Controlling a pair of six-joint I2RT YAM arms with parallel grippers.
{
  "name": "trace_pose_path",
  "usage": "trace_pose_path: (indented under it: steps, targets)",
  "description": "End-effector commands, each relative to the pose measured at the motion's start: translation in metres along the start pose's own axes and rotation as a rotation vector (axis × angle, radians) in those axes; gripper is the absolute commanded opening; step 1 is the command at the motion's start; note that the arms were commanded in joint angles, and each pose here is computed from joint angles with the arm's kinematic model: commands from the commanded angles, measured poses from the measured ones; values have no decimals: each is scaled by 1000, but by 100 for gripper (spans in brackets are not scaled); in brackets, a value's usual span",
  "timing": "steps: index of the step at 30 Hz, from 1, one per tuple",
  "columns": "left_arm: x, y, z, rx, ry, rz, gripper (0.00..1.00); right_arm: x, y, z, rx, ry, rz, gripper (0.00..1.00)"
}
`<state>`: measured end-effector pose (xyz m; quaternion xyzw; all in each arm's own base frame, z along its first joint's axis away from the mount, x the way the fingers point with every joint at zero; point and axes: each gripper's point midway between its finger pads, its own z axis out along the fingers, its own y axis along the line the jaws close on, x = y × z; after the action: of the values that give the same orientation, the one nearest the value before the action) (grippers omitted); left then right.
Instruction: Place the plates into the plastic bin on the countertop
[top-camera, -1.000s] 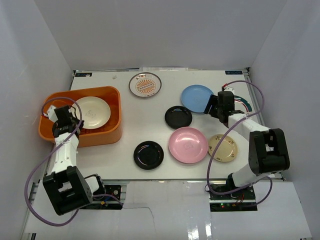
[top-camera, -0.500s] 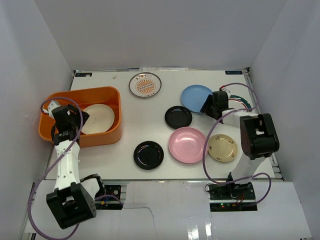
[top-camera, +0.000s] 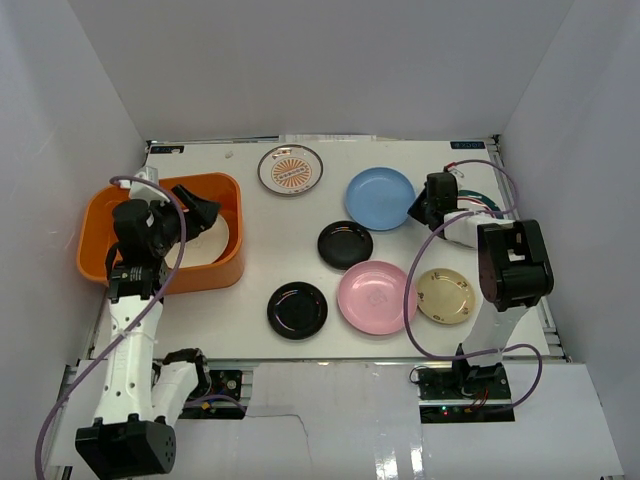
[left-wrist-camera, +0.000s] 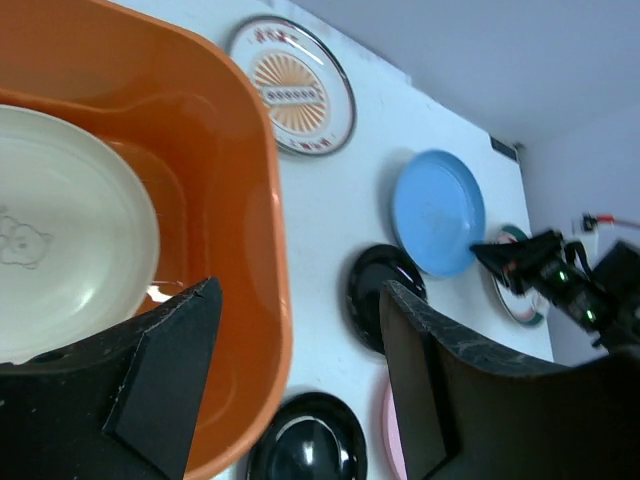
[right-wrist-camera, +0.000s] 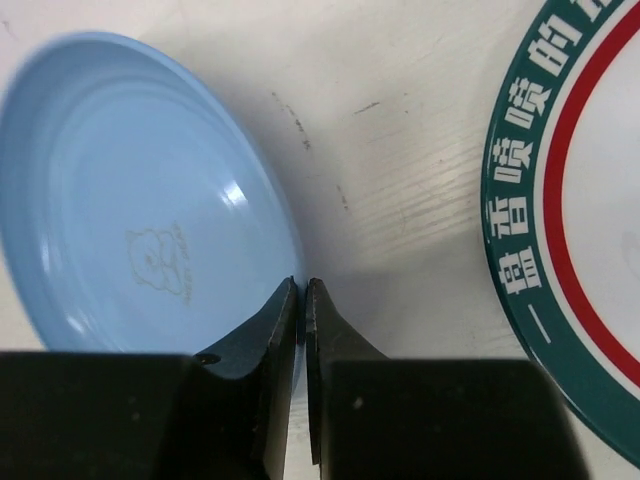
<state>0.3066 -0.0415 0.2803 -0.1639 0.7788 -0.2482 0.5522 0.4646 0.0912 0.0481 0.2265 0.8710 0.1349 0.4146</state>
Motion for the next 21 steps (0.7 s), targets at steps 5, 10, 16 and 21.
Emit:
trace_pose_path:
  steps: [5, 10, 16, 21]
  targets:
    - [17, -78, -7, 298, 172, 66, 75, -92, 63, -70, -224, -289, 52, 8]
    - [45, -107, 6, 358, 256, 92, 77, -84, 91, -115, -382, -283, -35, 8]
    - [108, -149, 23, 410, 386, 156, 81, -15, 145, -177, -672, -91, -213, 8]
    - [118, -151, 34, 395, 363, 143, 79, 6, 166, -219, -806, -42, -279, 8]
